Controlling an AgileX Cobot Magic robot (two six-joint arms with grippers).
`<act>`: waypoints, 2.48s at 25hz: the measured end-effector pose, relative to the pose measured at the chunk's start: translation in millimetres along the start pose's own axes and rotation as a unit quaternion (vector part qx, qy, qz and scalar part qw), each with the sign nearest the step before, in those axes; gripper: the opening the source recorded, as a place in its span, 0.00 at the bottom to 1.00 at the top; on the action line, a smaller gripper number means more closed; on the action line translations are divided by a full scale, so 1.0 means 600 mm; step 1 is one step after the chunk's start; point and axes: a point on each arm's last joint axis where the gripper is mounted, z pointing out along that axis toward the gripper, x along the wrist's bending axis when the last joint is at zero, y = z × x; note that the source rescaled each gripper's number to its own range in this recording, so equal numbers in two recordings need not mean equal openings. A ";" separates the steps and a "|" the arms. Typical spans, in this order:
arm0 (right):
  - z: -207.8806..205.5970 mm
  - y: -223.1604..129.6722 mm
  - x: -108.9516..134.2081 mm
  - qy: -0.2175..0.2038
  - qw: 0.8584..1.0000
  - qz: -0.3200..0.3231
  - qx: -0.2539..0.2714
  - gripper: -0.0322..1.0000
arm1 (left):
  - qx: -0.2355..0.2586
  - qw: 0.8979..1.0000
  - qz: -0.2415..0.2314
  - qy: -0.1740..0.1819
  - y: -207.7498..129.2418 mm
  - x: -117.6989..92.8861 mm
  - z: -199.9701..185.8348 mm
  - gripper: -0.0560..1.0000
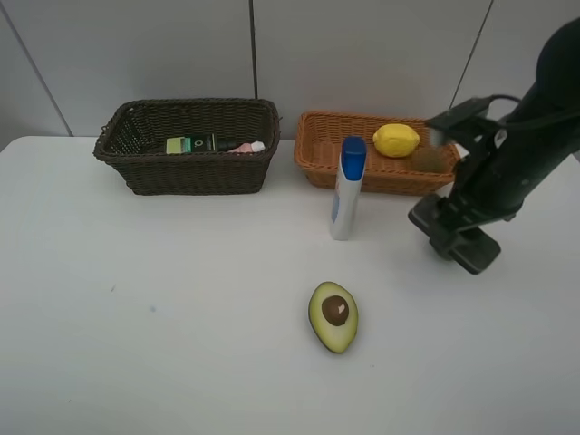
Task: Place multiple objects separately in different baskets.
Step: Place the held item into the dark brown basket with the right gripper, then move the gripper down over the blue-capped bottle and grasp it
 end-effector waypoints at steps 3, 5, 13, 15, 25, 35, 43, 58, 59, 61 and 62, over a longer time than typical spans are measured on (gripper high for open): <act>-0.062 0.071 -0.011 0.010 0.990 0.047 -0.135 0.34 | 0.000 1.000 0.000 0.000 0.000 0.000 0.000 1.00; -0.095 0.122 -0.019 0.026 0.967 0.091 -0.235 0.34 | 0.000 1.000 0.000 0.000 0.000 0.000 0.000 1.00; -0.070 0.292 0.011 0.063 0.891 0.141 -0.427 0.34 | 0.000 1.000 0.000 0.000 0.000 0.000 0.000 1.00; -0.037 0.325 0.030 0.058 0.886 0.132 -0.441 0.34 | 0.000 1.000 0.000 0.000 0.000 0.000 0.000 1.00; 0.111 0.412 0.087 0.045 0.875 0.125 -0.465 0.34 | 0.000 1.000 0.000 0.000 0.000 0.000 0.000 1.00; 0.180 0.416 0.107 0.063 0.889 0.133 -0.433 0.93 | 0.000 1.000 0.000 0.000 0.000 0.000 0.000 1.00; 0.064 0.408 0.117 0.121 0.907 0.083 -0.396 0.98 | 0.000 1.000 0.000 0.000 0.000 0.000 0.000 1.00; -0.083 0.254 0.002 -0.014 0.977 0.208 -0.049 0.98 | 0.000 1.000 0.000 0.000 0.000 0.000 0.000 1.00; -0.082 0.253 0.004 0.002 0.975 0.217 -0.045 0.98 | 0.000 1.000 0.000 0.000 0.000 0.000 0.000 1.00; -0.082 0.255 0.013 0.033 0.973 0.226 -0.042 0.98 | 0.000 1.000 0.000 0.000 0.000 0.000 0.000 1.00; -0.081 0.255 0.016 0.044 0.971 0.231 -0.040 0.98 | 0.000 1.000 0.000 0.000 0.000 0.000 0.000 1.00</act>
